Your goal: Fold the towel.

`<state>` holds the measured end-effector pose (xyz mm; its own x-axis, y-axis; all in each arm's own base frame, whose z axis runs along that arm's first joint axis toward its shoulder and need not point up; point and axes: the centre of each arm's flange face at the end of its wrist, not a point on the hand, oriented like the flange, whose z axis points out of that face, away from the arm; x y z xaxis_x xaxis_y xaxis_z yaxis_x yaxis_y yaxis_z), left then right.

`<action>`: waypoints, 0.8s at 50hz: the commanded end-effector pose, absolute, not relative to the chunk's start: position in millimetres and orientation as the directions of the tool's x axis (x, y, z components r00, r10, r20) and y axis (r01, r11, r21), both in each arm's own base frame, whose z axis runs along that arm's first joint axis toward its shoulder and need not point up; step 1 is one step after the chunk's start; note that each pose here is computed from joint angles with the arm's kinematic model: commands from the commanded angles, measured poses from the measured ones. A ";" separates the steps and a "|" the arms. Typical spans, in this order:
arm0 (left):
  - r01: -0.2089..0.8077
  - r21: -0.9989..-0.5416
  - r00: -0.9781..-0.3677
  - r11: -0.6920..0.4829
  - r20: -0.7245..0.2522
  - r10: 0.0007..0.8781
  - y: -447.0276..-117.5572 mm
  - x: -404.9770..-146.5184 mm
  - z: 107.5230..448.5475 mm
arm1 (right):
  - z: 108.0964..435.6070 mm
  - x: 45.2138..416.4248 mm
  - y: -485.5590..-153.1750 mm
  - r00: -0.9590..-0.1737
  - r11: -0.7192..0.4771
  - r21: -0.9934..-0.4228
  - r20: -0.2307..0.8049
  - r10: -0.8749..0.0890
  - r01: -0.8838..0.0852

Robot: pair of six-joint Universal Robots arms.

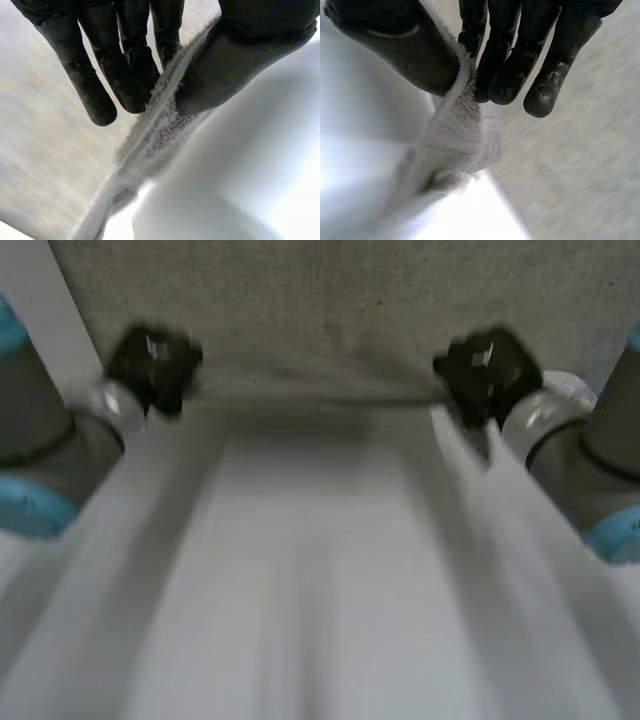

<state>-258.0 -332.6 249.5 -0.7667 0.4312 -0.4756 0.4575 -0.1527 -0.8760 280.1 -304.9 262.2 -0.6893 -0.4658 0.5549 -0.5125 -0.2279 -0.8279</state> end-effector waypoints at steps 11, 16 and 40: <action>0.615 -0.788 -0.667 -0.025 -0.537 0.517 -281.1 -223.3 156.5 | 183.7 261.1 -270.7 -0.570 -0.049 -0.742 0.554 -0.607 -0.669; 0.614 -0.789 -0.666 -0.035 -0.541 0.513 -277.8 -222.8 155.7 | 182.2 256.1 -271.2 -0.593 -0.019 -0.753 0.533 -0.603 -0.657; 0.608 -0.792 -0.714 -0.055 -0.576 0.397 -306.3 -221.3 135.0 | 161.1 248.8 -280.7 -0.785 0.164 -0.858 0.348 -0.513 -0.487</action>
